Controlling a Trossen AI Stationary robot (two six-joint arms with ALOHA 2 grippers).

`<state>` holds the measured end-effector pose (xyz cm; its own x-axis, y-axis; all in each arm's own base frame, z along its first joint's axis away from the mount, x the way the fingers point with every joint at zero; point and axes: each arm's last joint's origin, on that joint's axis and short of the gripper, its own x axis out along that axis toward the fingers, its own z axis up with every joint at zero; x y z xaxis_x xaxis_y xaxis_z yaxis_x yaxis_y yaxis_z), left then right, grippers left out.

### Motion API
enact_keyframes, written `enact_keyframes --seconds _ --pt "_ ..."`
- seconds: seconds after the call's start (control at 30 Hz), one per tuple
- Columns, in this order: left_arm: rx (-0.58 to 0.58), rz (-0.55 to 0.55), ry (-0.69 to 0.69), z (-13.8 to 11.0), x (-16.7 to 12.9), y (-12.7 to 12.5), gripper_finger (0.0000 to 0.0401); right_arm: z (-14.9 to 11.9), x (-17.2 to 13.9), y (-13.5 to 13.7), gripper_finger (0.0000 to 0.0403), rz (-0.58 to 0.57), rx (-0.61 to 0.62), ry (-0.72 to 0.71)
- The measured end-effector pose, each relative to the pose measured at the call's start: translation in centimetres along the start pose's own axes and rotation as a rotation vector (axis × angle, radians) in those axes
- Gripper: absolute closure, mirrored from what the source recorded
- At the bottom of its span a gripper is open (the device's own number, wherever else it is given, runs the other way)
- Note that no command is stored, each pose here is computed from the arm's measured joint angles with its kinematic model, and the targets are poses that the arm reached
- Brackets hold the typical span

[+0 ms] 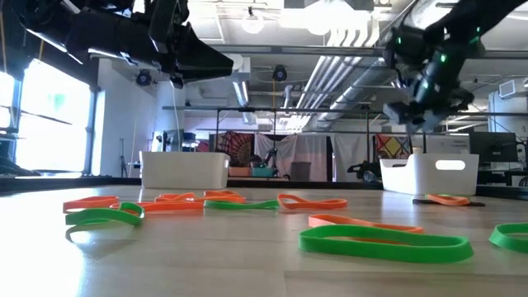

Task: Sort rubber bands into baskets
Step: Put the orange rubber band into the top right white bin

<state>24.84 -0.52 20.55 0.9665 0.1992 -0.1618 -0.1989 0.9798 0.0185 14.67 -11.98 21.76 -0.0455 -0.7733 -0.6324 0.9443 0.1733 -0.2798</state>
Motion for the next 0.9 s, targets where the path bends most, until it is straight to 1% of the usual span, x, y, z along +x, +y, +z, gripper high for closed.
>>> enact_keyframes --seconds 0.07,0.13,0.2,0.3,0.37,0.43,0.6,0.7,0.9 --pt "0.001 0.0 0.006 -0.1 0.0 0.0 0.0286 0.3 -1.2 0.8 0.0227 0.073 -0.04 -0.035" --pt "0.002 0.0 0.011 -0.1 0.0 0.0 0.0286 0.3 -2.4 2.0 0.0226 0.184 -0.091 -0.061" --pt "0.002 0.0 0.014 -0.1 0.0 0.0 0.0286 -0.2 -3.6 3.4 0.0226 0.34 -0.153 -0.081" --pt "0.003 0.0 0.014 -0.1 0.0 0.0 0.0286 -1.5 -5.4 5.7 0.0226 0.604 -0.265 -0.11" --pt "0.003 0.001 0.014 -0.1 0.0 0.0 0.0286 -2.7 -6.6 7.0 0.0226 0.735 -0.318 -0.13" --pt "0.003 0.001 0.015 -0.1 0.0 0.0 0.0286 -3.9 -7.7 8.1 0.0226 0.833 -0.361 -0.16" --pt "0.005 0.002 0.022 -0.2 0.0 0.0 0.0286 -6.8 -9.7 10.8 0.0226 0.98 -0.45 -0.175" --pt "0.005 0.002 0.023 -0.2 0.0 0.0 0.0286 -8.4 -10.3 12.6 0.0226 1.027 -0.501 -0.18" --pt "0.005 0.002 0.024 -0.2 0.0 0.0 0.0286 -11.3 -10.5 15.6 0.0226 1.088 -0.568 -0.201"
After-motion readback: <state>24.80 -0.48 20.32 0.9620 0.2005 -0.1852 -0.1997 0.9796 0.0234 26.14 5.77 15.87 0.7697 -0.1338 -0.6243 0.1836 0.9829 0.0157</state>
